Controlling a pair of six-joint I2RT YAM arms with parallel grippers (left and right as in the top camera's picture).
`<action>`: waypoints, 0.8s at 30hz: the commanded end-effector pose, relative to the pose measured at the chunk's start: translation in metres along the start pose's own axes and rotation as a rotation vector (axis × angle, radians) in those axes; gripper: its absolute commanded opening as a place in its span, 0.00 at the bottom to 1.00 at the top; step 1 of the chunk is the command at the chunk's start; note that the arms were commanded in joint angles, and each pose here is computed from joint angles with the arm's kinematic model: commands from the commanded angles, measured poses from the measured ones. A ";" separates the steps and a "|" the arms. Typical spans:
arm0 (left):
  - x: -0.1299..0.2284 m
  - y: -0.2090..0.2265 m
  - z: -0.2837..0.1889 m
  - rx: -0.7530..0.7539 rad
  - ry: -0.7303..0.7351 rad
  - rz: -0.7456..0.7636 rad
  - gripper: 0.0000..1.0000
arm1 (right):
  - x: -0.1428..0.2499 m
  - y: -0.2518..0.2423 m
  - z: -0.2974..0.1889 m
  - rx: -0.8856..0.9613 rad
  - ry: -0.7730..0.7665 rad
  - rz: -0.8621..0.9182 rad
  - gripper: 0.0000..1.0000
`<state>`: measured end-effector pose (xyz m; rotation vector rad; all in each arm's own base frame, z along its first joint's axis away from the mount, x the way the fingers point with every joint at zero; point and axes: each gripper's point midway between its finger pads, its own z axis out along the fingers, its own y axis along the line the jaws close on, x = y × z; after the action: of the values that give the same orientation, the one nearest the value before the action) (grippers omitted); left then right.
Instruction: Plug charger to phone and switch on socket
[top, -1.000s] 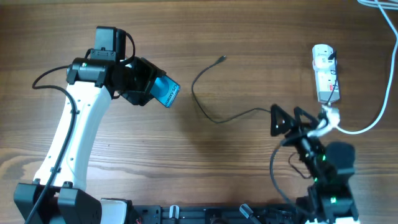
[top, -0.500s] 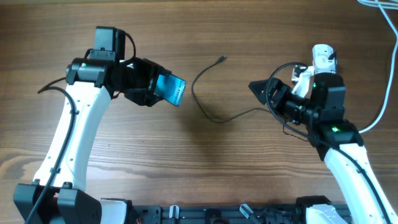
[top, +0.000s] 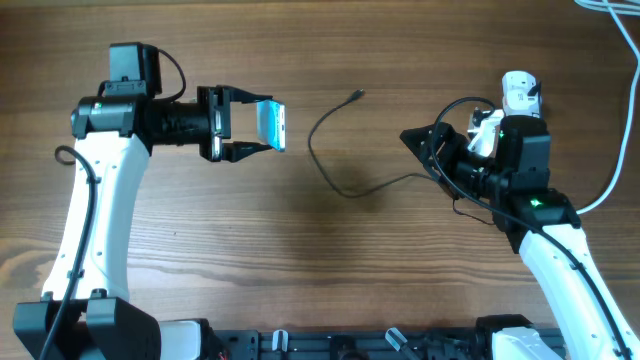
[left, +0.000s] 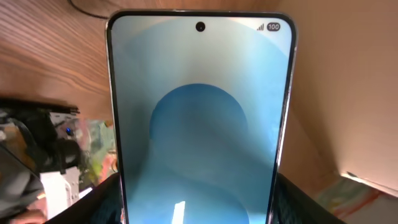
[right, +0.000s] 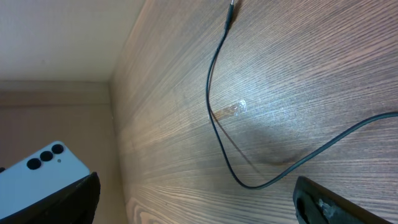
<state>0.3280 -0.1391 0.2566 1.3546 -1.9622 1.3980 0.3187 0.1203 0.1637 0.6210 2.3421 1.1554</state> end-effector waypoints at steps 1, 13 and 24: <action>0.021 -0.009 -0.009 0.035 0.049 0.011 0.04 | -0.004 0.005 0.000 -0.005 -0.010 -0.002 1.00; 0.016 -0.008 -0.008 0.031 0.020 0.011 0.04 | -0.003 0.003 0.000 0.002 -0.003 0.005 1.00; 0.017 -0.006 -0.007 0.024 0.021 0.040 0.04 | -0.005 -0.008 0.000 0.057 -0.027 0.018 1.00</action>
<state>0.3271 -0.1394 0.2567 1.3724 -1.9342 1.3847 0.3178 0.1148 0.1570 0.6600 2.3584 1.1077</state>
